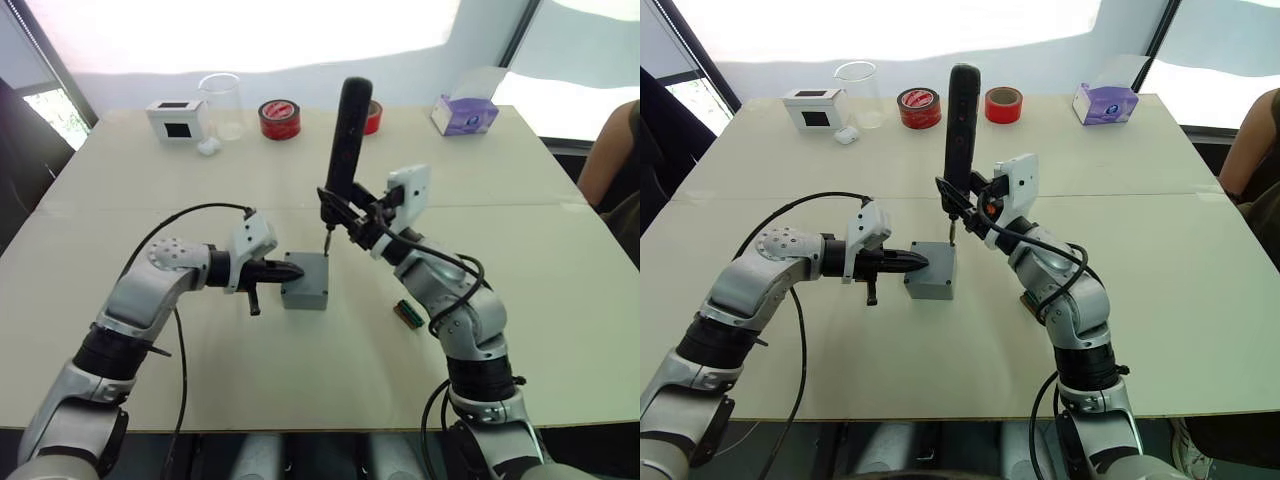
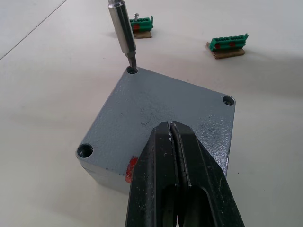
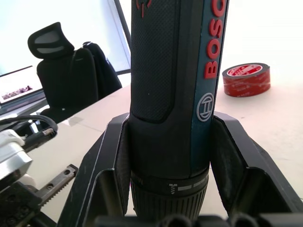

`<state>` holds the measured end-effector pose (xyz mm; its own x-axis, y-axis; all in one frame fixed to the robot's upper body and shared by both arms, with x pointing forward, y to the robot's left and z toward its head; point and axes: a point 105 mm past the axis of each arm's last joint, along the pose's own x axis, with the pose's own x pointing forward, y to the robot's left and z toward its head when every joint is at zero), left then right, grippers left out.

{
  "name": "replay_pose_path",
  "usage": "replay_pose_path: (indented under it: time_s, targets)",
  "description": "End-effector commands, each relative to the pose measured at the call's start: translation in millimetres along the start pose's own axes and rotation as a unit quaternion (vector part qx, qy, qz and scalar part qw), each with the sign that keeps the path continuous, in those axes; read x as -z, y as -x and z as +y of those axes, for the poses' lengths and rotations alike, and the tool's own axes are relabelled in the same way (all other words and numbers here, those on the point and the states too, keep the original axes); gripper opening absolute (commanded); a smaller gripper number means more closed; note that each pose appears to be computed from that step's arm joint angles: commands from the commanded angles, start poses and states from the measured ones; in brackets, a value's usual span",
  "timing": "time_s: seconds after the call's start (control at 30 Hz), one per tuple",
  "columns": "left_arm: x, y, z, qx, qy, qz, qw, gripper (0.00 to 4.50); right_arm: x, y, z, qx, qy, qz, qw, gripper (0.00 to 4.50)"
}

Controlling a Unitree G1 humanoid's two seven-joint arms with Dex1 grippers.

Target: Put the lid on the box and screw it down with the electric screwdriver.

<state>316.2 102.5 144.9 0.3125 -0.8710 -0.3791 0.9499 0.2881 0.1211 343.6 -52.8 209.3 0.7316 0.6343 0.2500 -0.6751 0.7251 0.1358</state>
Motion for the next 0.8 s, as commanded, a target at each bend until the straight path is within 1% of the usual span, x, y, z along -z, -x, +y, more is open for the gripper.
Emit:
replay_pose_path:
  time_s: [0.03, 0.27, 0.3, 0.4, 0.5, 0.67, 0.8]
  targets:
    - [0.2, 4.8, 4.2, -0.011, 0.001, 0.006, 1.0, 0.0, -18.1, -2.5, 7.5, -0.015, 0.026, -0.043, 0.999, 1.74]
    - [-0.1, 3.9, 2.5, -0.009, 0.002, 0.005, 1.0, 0.0, -9.5, -1.0, 6.7, -0.016, 0.036, -0.031, 0.999, 1.74]
    - [0.2, 3.6, 1.7, -0.009, 0.003, 0.005, 1.0, 0.0, -3.1, 1.3, 9.0, -0.023, 0.047, -0.02, 0.998, 1.74]
    - [1.7, 3.1, -0.4, -0.006, 0.006, 0.006, 1.0, 0.0, 24.9, 13.5, 16.3, -0.045, 0.041, 0.029, 0.998, 1.74]
    - [5.6, 2.6, -1.8, -0.005, 0.005, 0.012, 1.0, 0.0, 40.1, 22.1, 18.7, -0.052, 0.045, 0.054, 0.996, 1.74]
    - [8.4, -0.5, -4.9, 0.0, 0.007, 0.014, 1.0, 0.0, 60.3, 26.8, 10.8, -0.032, 0.058, 0.105, 0.992, 1.74]
    - [9.1, -3.0, -6.0, 0.002, 0.009, 0.013, 1.0, 0.0, 65.4, 24.3, 8.2, -0.021, 0.028, 0.121, 0.992, 1.74]
